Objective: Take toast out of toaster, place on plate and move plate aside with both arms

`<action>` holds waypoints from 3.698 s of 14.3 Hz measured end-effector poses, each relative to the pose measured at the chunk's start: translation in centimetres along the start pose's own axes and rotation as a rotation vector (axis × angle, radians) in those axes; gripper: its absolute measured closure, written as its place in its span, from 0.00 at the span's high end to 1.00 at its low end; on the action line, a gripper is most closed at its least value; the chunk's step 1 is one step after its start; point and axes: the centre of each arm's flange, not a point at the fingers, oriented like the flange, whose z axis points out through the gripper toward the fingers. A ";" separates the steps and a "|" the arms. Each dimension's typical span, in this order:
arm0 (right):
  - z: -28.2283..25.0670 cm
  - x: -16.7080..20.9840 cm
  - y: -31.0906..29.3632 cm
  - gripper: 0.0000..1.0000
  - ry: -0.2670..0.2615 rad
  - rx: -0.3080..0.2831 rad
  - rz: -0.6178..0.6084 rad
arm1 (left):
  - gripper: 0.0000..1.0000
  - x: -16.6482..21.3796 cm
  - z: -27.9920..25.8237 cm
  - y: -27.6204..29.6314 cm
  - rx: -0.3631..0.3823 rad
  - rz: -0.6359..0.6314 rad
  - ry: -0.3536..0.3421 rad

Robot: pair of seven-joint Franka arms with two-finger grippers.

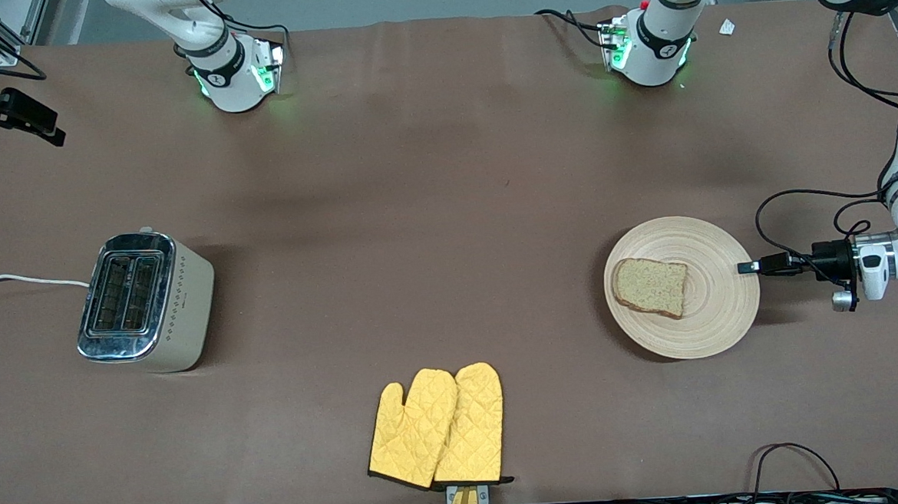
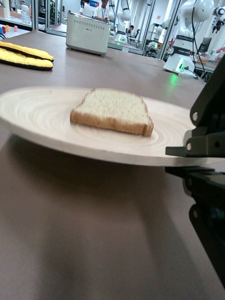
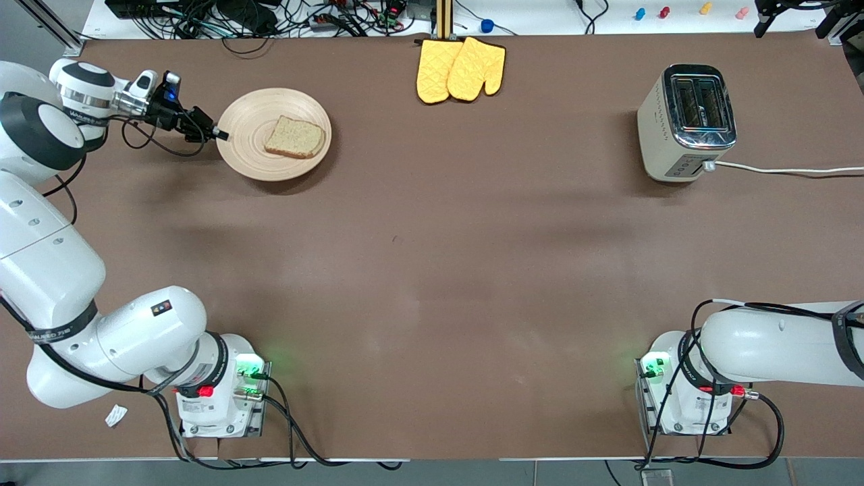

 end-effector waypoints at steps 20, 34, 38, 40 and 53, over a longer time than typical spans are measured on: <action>-0.2 0.2 0.2 1.00 0.019 0.003 0.008 | 1.00 4.5 -10.3 27.9 0.715 0.261 -0.072; -0.3 0.3 0.2 1.00 0.030 0.004 0.007 | 1.00 -6.0 -2.1 53.5 0.912 0.145 0.009; -0.3 0.3 0.2 1.00 0.030 0.004 0.007 | 1.00 -8.3 -1.1 51.9 0.935 0.195 0.041; -0.3 0.3 0.2 1.00 0.030 0.004 0.007 | 1.00 -8.4 -0.8 51.3 0.951 0.215 0.047; -0.3 0.3 0.1 1.00 0.031 0.005 0.007 | 1.00 -7.3 -1.8 52.3 0.967 0.238 0.090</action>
